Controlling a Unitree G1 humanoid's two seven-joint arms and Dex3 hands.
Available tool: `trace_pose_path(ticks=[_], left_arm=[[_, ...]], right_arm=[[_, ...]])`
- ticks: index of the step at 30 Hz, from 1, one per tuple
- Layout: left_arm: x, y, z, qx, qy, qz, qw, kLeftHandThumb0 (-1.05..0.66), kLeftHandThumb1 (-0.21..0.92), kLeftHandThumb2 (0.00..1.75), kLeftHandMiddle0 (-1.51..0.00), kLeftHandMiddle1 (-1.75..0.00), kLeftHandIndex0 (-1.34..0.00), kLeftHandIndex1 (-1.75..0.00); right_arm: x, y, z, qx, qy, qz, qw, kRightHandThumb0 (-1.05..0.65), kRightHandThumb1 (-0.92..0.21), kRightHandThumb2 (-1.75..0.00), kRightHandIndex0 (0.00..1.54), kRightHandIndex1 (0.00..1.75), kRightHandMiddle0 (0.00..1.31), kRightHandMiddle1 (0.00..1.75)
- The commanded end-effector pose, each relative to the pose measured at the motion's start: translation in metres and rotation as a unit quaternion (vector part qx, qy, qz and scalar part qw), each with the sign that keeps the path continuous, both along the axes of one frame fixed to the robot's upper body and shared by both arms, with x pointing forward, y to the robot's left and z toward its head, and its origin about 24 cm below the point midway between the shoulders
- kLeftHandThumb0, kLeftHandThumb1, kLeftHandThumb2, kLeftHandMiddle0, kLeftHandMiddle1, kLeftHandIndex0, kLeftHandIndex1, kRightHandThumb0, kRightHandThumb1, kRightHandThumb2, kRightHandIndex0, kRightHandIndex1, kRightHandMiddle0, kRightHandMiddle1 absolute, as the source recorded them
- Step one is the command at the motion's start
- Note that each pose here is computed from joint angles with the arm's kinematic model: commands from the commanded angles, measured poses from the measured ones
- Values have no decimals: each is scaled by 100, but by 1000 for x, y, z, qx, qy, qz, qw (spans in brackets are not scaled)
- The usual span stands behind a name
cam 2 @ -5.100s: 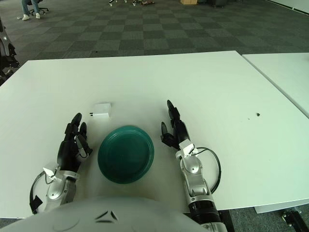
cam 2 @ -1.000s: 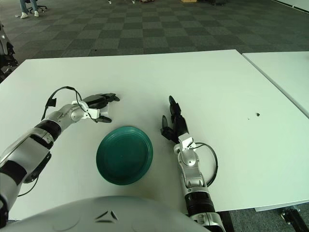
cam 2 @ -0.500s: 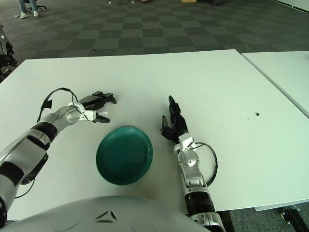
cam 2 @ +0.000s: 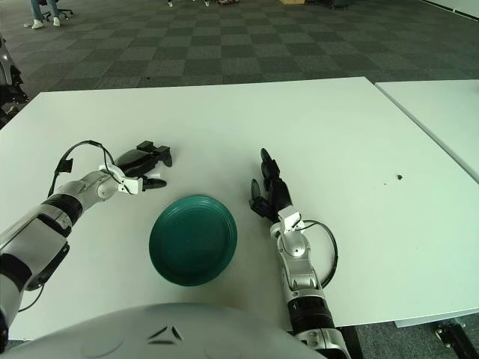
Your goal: Put the charger into the plate.
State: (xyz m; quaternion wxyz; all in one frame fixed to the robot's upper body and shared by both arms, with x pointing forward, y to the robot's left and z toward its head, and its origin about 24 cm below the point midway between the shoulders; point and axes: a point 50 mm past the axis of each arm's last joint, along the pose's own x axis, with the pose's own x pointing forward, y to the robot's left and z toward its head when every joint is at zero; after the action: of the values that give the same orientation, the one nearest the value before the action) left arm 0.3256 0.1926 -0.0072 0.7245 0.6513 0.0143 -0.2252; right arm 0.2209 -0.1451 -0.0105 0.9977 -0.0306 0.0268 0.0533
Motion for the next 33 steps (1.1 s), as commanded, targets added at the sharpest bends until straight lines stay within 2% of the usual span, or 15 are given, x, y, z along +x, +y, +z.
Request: trace_pose_path(ticks=[1, 10, 20, 33], left_arm=[[-27, 22, -33, 58, 60, 38, 996, -4, 32, 127, -59, -164, -46, -174], [-31, 24, -36, 48, 40, 57, 996, 0, 28, 132, -69, -160, -43, -175], [-34, 27, -37, 51, 23, 60, 997, 0, 28, 134, -68, -165, -42, -175], [-29, 28, -29, 28, 5, 60, 998, 0, 26, 138, -67, -170, -43, -175]], right_arm=[[-40, -6, -55, 0, 165, -13, 986, -97, -92, -84, 0, 0, 0, 1], [-39, -8, -56, -2, 175, -30, 984, -96, -92, -83, 0, 0, 2, 3], [-37, -7, -56, -6, 173, -43, 984, -94, -92, -83, 0, 0, 4, 5], [-34, -4, -56, -13, 167, -37, 985, -93, -92, -83, 0, 0, 2, 6]])
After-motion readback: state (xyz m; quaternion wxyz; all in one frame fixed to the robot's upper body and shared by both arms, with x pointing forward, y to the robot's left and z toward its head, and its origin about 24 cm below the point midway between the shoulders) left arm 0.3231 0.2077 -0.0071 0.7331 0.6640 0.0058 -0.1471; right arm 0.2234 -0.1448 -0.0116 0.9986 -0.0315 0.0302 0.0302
